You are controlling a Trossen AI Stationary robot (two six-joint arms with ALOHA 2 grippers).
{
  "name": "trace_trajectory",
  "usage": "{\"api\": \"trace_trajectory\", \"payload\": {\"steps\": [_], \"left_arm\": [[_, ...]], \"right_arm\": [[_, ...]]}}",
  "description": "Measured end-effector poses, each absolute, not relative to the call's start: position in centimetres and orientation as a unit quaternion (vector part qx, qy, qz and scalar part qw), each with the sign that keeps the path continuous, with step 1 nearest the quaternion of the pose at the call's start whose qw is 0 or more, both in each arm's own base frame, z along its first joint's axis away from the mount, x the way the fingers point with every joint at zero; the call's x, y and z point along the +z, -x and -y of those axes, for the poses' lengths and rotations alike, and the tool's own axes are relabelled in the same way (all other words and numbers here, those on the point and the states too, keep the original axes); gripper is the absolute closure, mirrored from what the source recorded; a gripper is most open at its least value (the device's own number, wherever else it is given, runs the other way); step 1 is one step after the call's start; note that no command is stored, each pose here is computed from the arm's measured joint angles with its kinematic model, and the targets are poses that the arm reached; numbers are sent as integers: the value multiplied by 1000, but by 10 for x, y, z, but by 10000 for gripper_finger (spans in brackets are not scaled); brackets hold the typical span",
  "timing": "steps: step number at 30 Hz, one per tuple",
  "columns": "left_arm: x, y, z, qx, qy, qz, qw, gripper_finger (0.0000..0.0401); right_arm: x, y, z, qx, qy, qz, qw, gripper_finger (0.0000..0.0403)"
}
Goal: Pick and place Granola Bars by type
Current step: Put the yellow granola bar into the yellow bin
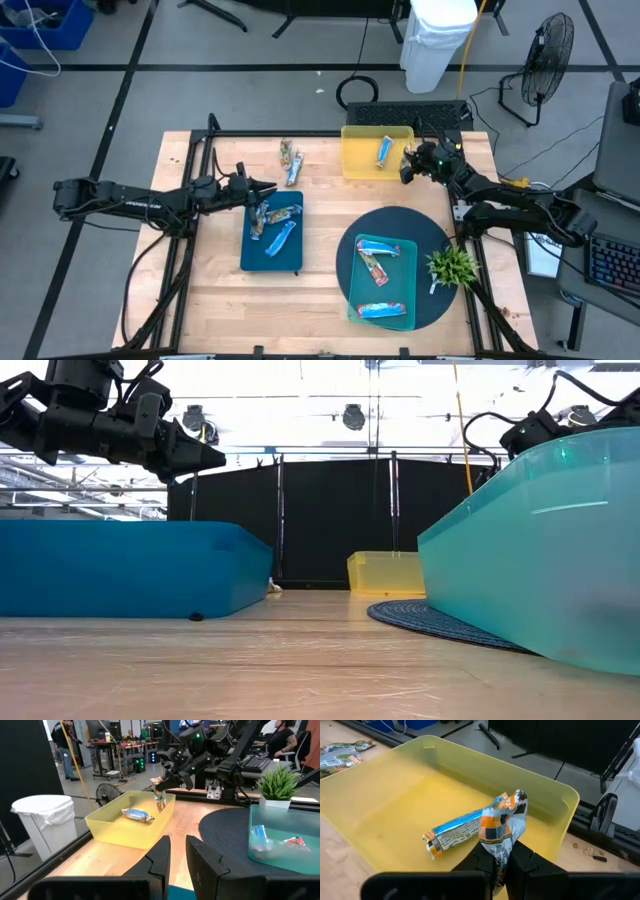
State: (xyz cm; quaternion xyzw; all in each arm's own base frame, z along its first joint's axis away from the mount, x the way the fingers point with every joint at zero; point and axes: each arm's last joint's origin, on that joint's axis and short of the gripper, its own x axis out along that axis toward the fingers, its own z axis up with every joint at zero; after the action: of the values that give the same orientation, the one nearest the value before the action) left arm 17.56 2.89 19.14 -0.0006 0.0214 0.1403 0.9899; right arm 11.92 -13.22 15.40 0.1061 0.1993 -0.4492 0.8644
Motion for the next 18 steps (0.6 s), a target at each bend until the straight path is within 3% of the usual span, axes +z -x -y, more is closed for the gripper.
{"api": "trace_trajectory", "payload": {"steps": [9,18], "left_arm": [[191,-176,-29,140,2,-21,990,334],[191,-176,-29,140,5,-21,990,334]], "right_arm": [[154,-119,132,-452,-119,-194,862,382],[159,-123,132,-418,-121,-162,886,310]]}}
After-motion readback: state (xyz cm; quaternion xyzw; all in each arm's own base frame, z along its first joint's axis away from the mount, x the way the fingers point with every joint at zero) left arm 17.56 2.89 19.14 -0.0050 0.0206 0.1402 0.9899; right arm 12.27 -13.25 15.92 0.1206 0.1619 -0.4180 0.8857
